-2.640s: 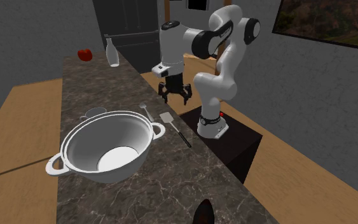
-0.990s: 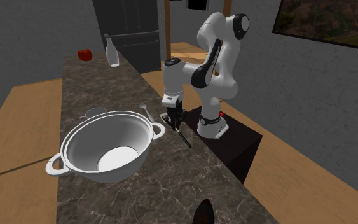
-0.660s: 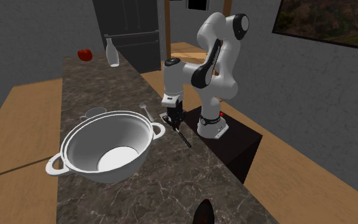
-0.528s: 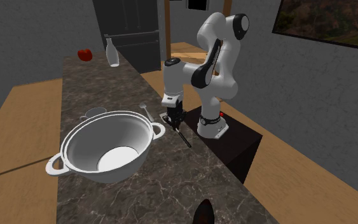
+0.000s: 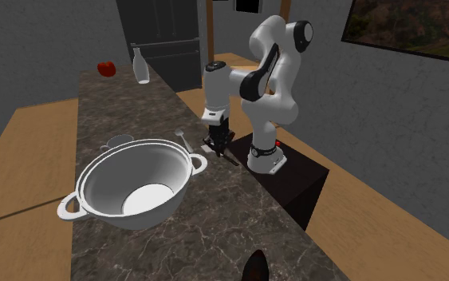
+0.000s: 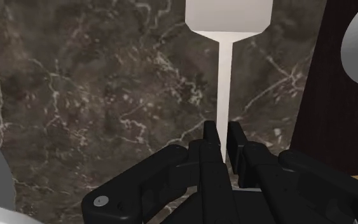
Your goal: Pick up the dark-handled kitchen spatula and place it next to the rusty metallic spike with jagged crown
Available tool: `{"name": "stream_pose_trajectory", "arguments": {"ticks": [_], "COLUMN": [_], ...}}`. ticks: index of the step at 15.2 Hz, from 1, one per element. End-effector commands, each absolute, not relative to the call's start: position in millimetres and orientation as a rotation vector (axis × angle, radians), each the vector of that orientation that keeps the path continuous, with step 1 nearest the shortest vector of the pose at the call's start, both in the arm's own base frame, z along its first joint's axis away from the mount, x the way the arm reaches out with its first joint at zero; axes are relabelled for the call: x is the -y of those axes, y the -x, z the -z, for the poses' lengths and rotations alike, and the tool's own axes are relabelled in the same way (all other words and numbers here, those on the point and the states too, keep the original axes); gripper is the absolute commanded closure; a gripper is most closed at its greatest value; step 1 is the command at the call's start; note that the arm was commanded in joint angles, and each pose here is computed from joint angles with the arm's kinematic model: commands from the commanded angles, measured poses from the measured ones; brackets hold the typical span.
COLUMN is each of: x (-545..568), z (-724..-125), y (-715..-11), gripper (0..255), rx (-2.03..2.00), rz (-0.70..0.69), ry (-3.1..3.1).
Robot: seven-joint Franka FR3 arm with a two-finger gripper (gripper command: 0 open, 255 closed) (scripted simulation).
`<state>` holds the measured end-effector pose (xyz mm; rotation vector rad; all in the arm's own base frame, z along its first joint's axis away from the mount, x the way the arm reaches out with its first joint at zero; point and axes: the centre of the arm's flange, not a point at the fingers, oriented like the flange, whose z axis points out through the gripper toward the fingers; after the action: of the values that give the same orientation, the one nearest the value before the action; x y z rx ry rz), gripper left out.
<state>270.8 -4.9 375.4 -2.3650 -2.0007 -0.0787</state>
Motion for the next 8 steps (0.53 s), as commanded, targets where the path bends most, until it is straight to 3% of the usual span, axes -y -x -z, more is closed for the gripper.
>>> {"name": "stream_pose_trajectory", "arguments": {"ticks": [1, 8], "x": [4.2, 4.2], "z": [-386.0, -423.0], "y": [-269.8, -269.8], "gripper": [255, 255], "rx": [2.001, 2.001], "rz": [0.078, 0.078], "ry": [2.365, 2.365]}}
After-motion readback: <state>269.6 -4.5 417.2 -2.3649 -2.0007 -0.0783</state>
